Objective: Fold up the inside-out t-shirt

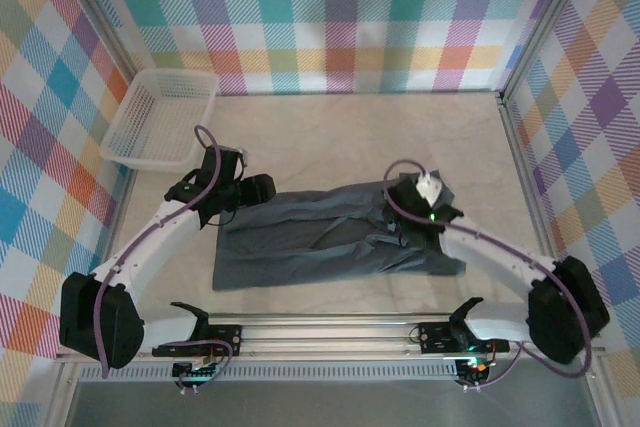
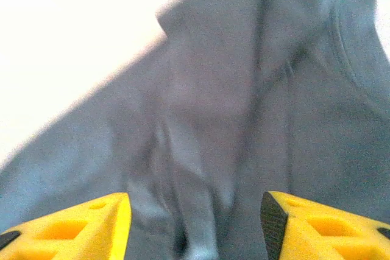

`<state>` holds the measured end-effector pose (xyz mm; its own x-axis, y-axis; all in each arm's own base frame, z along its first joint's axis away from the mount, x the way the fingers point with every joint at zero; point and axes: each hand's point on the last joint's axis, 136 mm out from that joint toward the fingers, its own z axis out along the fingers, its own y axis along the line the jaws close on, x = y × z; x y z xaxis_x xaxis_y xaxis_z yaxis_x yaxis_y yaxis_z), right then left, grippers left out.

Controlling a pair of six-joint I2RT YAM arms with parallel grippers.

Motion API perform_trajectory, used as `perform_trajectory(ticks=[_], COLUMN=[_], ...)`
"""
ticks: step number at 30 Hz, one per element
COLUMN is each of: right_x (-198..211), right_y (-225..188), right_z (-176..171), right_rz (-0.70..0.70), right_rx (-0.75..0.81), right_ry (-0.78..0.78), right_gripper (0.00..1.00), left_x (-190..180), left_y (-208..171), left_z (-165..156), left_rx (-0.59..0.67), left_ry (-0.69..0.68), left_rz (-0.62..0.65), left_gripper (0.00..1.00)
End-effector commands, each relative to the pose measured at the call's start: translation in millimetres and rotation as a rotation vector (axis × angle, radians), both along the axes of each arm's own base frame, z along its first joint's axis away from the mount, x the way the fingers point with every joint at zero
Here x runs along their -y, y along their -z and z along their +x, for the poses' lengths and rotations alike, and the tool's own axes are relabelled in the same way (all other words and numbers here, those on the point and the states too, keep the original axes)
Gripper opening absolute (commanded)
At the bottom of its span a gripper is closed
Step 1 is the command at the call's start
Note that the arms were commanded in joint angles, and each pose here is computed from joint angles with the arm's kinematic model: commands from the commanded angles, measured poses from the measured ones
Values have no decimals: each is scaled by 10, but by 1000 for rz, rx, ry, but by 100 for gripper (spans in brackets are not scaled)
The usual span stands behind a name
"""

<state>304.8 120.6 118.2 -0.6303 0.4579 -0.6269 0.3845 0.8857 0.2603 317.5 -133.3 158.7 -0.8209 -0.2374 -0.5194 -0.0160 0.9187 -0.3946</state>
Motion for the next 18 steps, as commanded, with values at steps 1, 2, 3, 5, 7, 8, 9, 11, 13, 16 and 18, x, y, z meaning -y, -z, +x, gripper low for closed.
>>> perform_trajectory(ticks=[1,2,3,5,7,8,9,11,13,16,18], right_x=[155,173,173,114,115,131,160,213,237,222,237], right_y=[3,55,103,174,260,318,388,502,596,634,583], right_z=[360,473,562,807,1002,1090,1153,1234,1260,1256,1247], right_rz=[-174,-206,-230,-282,-318,-336,-346,-351,-349,-332,-327], right_rx=[-53,-84,-109,-134,-175,-199,-226,-259,-280,-269,-253], right_ry=[-25,-26,-34,-72,-76,-72,-60,-35,-16,-5,2], right_gripper=[59,59,59,60,63,63,63,61,55,32,20], left_x=[15,19,19,17,26,27,29,32,18,-2,11], left_y=[23,27,32,31,26,21,27,10,20,70,117], left_z=[-99,-103,-104,-102,-94,-89,-91,-92,-101,-113,-106], left_rx=[-14,-16,-18,-19,-18,-18,-20,-16,-16,-25,-32], left_ry=[4,5,6,8,11,12,10,12,8,4,8], left_rz=[-3,-3,-1,2,1,1,-1,-2,2,12,13], left_gripper=[72,72,72,72,72,72,72,72,72,72,72])
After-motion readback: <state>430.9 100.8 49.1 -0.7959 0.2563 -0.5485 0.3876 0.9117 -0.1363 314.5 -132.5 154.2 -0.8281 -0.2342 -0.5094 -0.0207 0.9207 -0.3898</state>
